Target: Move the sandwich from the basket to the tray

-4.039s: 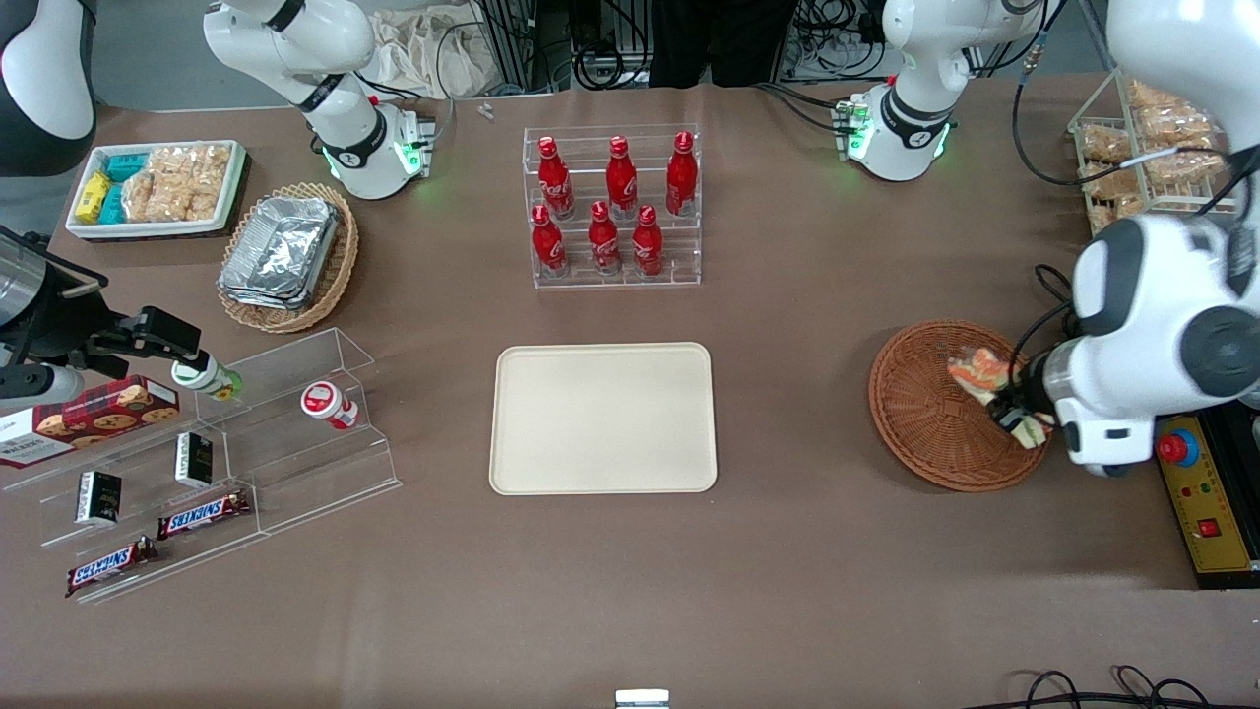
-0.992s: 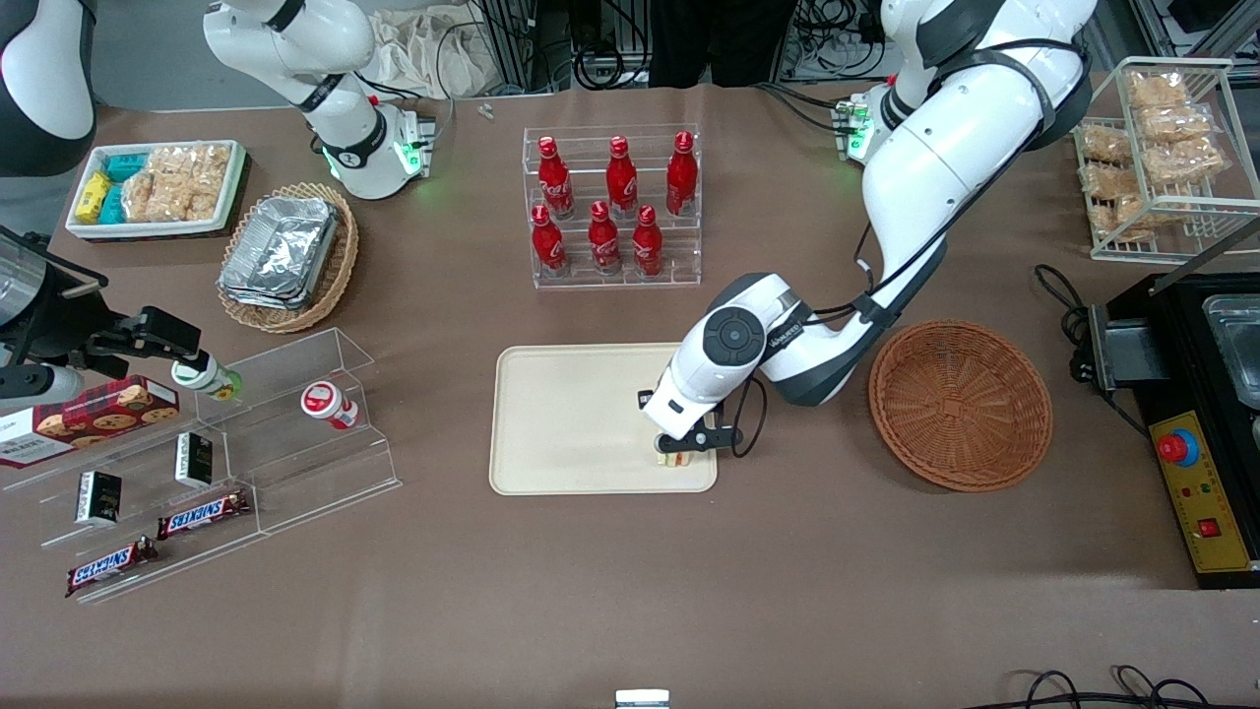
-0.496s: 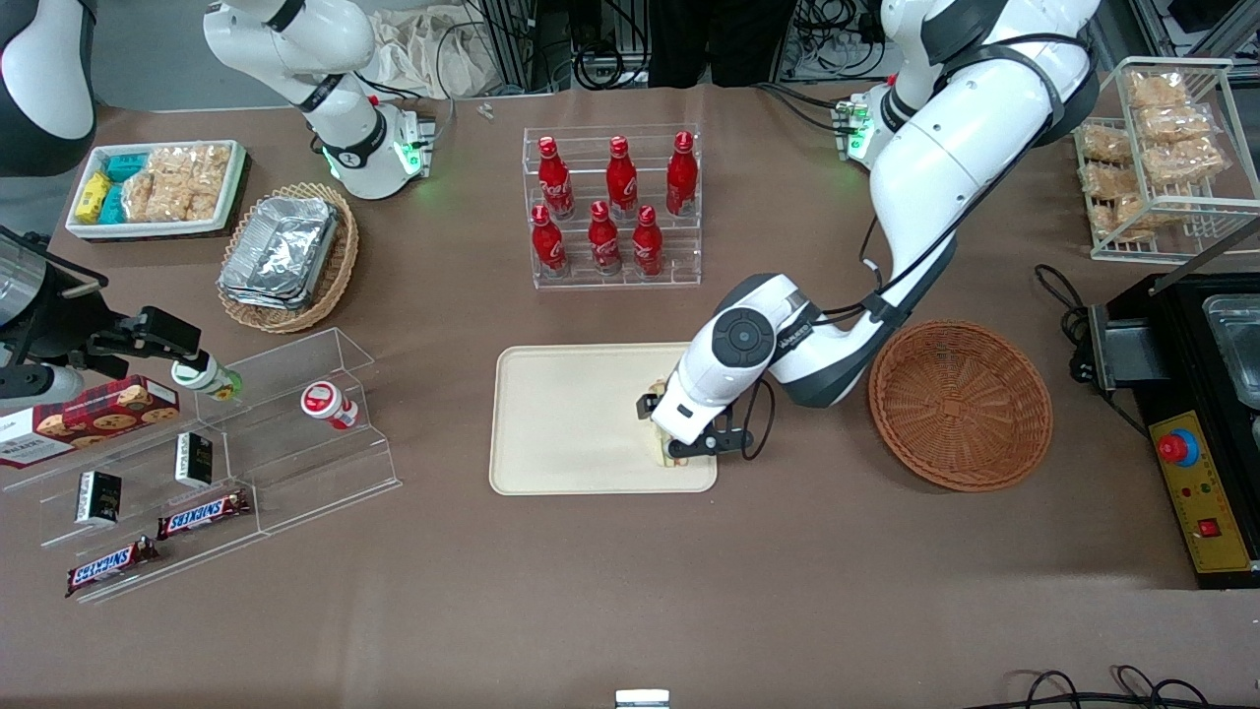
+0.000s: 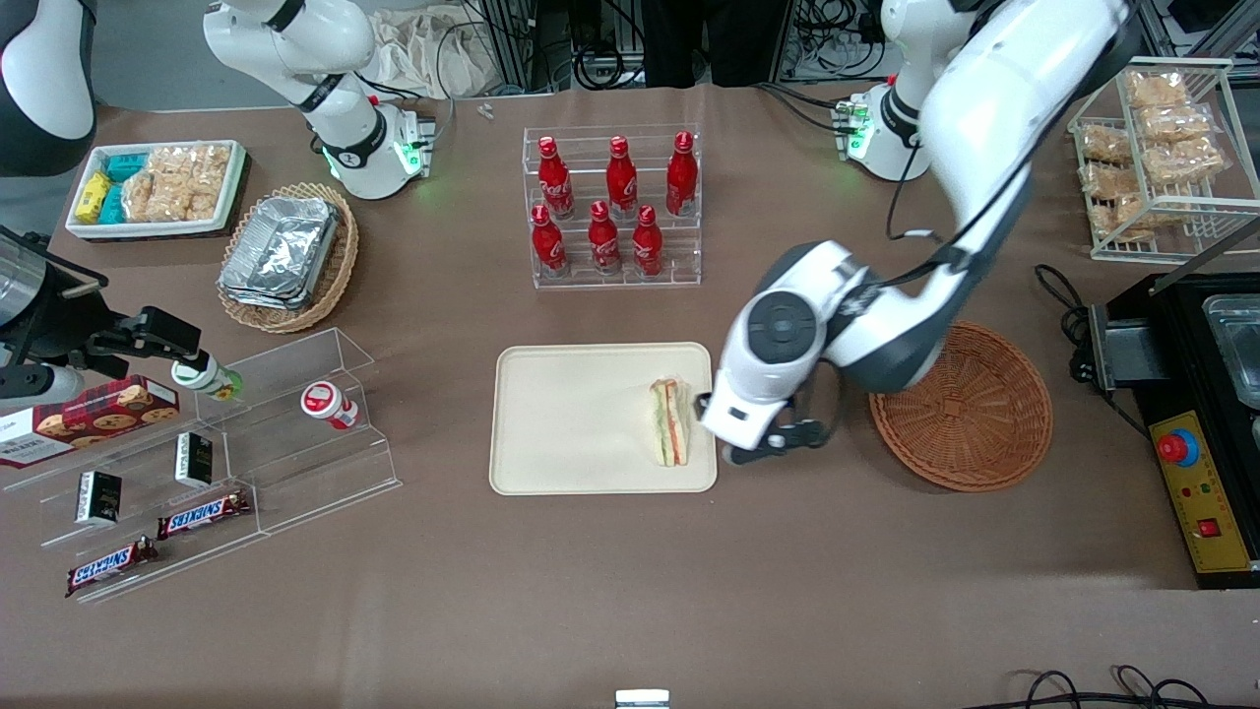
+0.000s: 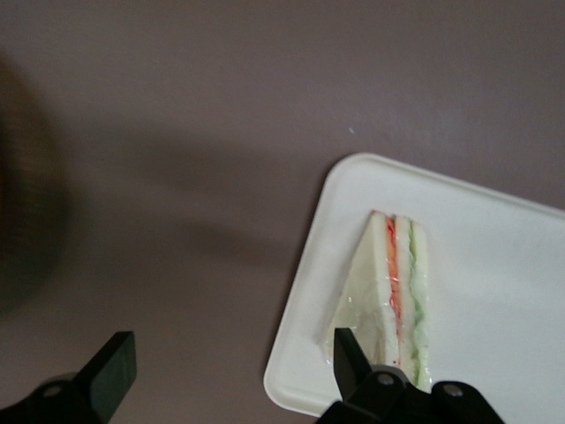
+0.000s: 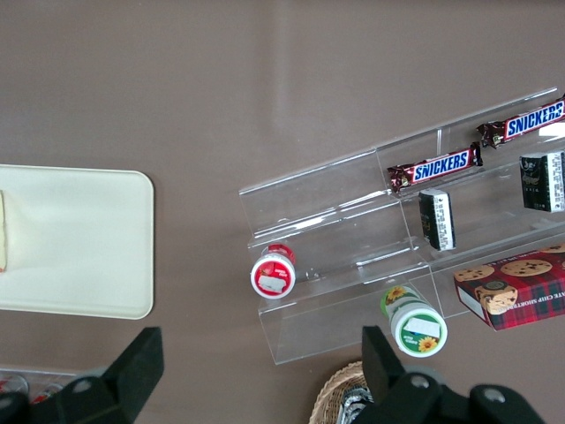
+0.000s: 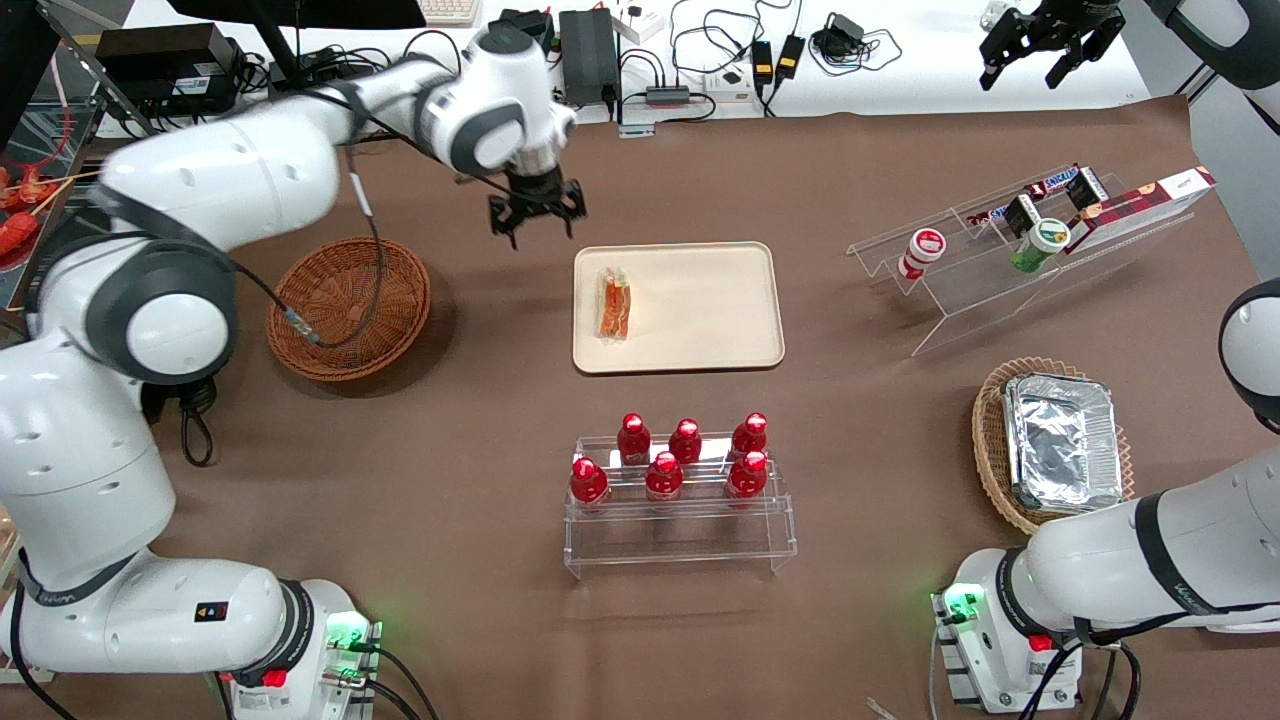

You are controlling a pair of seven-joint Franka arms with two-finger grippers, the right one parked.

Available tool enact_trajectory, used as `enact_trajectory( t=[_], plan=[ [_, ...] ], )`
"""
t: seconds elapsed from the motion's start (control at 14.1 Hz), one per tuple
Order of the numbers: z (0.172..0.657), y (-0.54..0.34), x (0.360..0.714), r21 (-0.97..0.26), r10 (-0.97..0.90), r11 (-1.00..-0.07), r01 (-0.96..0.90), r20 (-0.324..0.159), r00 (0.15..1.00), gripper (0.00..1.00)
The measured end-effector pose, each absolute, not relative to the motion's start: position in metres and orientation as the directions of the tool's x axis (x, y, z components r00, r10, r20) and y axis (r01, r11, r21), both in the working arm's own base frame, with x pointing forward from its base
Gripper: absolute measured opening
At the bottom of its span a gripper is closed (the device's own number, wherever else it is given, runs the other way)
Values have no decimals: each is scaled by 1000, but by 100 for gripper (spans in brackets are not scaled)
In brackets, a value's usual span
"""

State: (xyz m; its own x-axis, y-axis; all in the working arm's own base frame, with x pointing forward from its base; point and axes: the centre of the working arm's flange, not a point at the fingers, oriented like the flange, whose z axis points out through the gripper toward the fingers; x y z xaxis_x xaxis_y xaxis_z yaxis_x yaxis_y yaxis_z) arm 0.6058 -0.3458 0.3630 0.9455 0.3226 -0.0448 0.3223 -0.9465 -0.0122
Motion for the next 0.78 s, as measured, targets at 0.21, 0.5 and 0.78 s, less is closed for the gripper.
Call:
enact_trajectory(
  t=[0.21, 0.5, 0.78],
  plan=[
    [409, -278, 631, 16, 369, -929, 369, -29, 929, 100],
    [457, -179, 639, 19, 273, -961, 276, -108, 956, 100],
    [472, -98, 630, -33, 171, -985, 168, -129, 977, 100]
  ],
)
